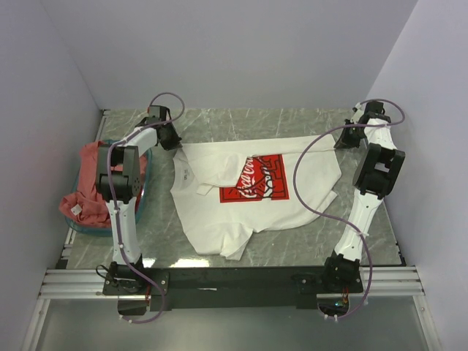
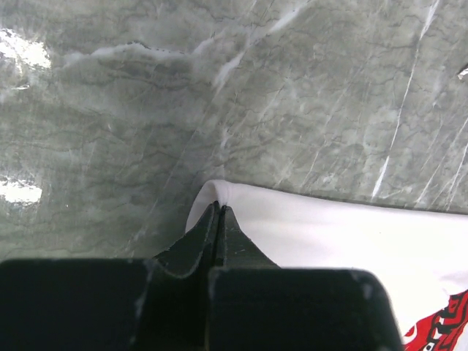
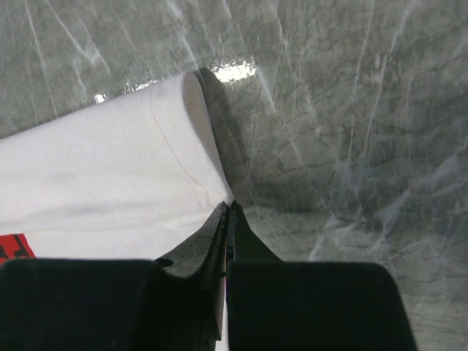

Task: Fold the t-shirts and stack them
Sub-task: Fold the tshirt

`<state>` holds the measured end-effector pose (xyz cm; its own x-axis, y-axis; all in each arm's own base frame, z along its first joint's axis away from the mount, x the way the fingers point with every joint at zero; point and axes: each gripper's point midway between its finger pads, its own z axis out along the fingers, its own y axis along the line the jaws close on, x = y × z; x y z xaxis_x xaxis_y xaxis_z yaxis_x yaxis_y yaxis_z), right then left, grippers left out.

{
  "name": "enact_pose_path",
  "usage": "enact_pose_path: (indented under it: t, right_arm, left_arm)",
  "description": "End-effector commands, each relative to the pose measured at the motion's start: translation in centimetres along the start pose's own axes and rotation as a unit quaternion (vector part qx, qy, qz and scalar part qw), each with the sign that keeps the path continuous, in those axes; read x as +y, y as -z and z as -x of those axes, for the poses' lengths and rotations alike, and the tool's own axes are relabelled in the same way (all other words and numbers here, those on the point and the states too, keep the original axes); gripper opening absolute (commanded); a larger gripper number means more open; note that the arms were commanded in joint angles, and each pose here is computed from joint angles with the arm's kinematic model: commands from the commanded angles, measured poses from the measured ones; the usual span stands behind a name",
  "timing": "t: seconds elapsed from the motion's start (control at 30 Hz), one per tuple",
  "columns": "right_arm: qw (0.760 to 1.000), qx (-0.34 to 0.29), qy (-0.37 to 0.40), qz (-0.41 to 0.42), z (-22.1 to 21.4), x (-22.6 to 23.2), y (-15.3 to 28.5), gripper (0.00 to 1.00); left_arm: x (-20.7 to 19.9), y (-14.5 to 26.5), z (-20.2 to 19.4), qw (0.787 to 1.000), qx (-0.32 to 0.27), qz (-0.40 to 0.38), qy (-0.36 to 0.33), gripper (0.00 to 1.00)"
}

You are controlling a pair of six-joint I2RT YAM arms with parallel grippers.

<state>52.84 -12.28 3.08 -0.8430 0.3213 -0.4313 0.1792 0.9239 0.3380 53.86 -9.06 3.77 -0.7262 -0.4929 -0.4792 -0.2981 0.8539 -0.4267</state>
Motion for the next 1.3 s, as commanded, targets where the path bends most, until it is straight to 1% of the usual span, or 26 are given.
enact_pose_path:
  t: [0.0,0.23,0.27,0.3,0.37,0.4,0.47,0.5,0.6,0.7,0.73,0.77,0.8,0.83,0.87,0.9,0.97,1.0,1.03,1.07,1.1,1.13,1.17,1.2,1.23,1.27]
  right_arm:
    - [0.997,-0.066,0.029,-0.030,4.3,-0.8,3.4,0.00]
    - [0.996,-0.073,0.037,-0.042,4.8,-1.1,3.7,0.01]
    - [0.996,-0.069,0.039,-0.040,4.6,-1.0,3.8,0.17]
    - [0.996,-0.068,0.047,-0.036,4.5,-0.8,4.0,0.28]
    - [0.995,-0.070,0.055,-0.035,4.5,-0.7,4.3,0.45]
    - [0.995,-0.071,0.064,-0.032,4.3,-0.3,4.8,0.48]
    - [0.994,-0.078,0.071,-0.029,4.4,0.0,5.5,0.53]
    - [0.993,-0.079,0.079,-0.027,4.3,0.2,5.8,0.55]
    - [0.991,-0.082,0.103,0.004,3.7,2.2,7.1,0.57]
    - [0.986,-0.071,0.140,0.052,1.1,5.7,8.4,0.58]
    - [0.983,-0.068,0.156,0.069,0.3,7.0,8.6,0.59]
    - [0.978,-0.063,0.171,0.103,-0.8,8.8,8.9,0.59]
    - [0.966,-0.053,0.218,0.131,-2.7,11.2,9.3,0.59]
    - [0.955,-0.046,0.247,0.158,-4.0,12.9,9.7,0.59]
    - [0.945,-0.032,0.271,0.180,-5.7,14.4,10.2,0.59]
    - [0.910,-0.038,0.344,0.226,-7.5,16.8,11.5,0.59]
    - [0.859,-0.016,0.427,0.283,-11.8,21.3,12.6,0.59]
    - [0.809,-0.035,0.501,0.307,-13.6,22.9,14.0,0.59]
    - [0.762,-0.026,0.555,0.333,-16.5,25.9,14.4,0.59]
    - [0.731,-0.033,0.592,0.337,-17.9,27.1,14.8,0.59]
    - [0.700,-0.037,0.636,0.322,-19.5,27.3,15.0,0.59]
    - [0.675,-0.037,0.667,0.313,-20.8,28.3,14.8,0.59]
    - [0.633,-0.054,0.706,0.312,-22.4,30.9,14.5,0.59]
    - [0.615,-0.049,0.724,0.307,-24.1,31.5,14.0,0.59]
    - [0.604,-0.047,0.745,0.280,-24.4,31.7,13.3,0.58]
    - [0.577,-0.053,0.763,0.286,-25.8,33.7,13.0,0.58]
  left_arm:
    - [-0.7,0.5,2.5,1.000,-0.028,-0.008,-0.011,0.00]
    - [-1.3,1.0,3.1,0.999,-0.033,-0.016,-0.013,0.00]
    - [-1.5,1.1,3.1,0.999,-0.033,-0.018,-0.014,0.01]
    - [-1.6,1.2,3.0,0.999,-0.030,-0.022,-0.016,0.09]
    - [-2.6,2.0,3.4,0.998,-0.033,-0.041,-0.021,0.23]
    - [-3.0,2.5,3.6,0.998,-0.037,-0.050,-0.024,0.34]
    - [-4.5,4.2,4.6,0.995,-0.056,-0.079,-0.031,0.45]
    - [-5.0,4.9,5.0,0.994,-0.062,-0.088,-0.034,0.52]
    - [-7.2,8.2,6.9,0.987,-0.094,-0.123,-0.046,0.56]
    - [-9.2,12.3,8.5,0.977,-0.129,-0.155,-0.068,0.57]
    - [-10.0,14.8,9.2,0.971,-0.150,-0.167,-0.078,0.57]
    - [-10.4,16.2,9.5,0.968,-0.163,-0.171,-0.086,0.57]
    - [-9.6,16.8,9.3,0.967,-0.176,-0.157,-0.099,0.58]
    - [-10.4,20.7,9.9,0.956,-0.214,-0.165,-0.111,0.59]
    - [-10.3,22.3,10.0,0.950,-0.236,-0.164,-0.119,0.60]
    - [-10.4,24.1,10.2,0.941,-0.263,-0.166,-0.130,0.63]
    - [-9.1,28.4,9.0,0.932,-0.300,-0.160,-0.129,0.66]
    - [-7.6,28.0,7.3,0.938,-0.289,-0.147,-0.126,0.71]
    - [-7.2,31.3,7.0,0.927,-0.322,-0.149,-0.122,0.74]
    - [-6.4,31.9,6.0,0.926,-0.325,-0.147,-0.122,0.76]
    - [-4.7,30.7,3.7,0.933,-0.308,-0.136,-0.126,0.77]
    - [-4.0,32.7,2.7,0.928,-0.323,-0.138,-0.127,0.77]
    - [-3.2,32.8,1.6,0.930,-0.318,-0.131,-0.130,0.77]
    - [-1.7,31.8,-0.3,0.936,-0.302,-0.120,-0.138,0.77]
    - [-0.7,33.0,-1.4,0.935,-0.305,-0.112,-0.140,0.77]
    - [0.1,33.2,-2.1,0.936,-0.307,-0.101,-0.140,0.77]
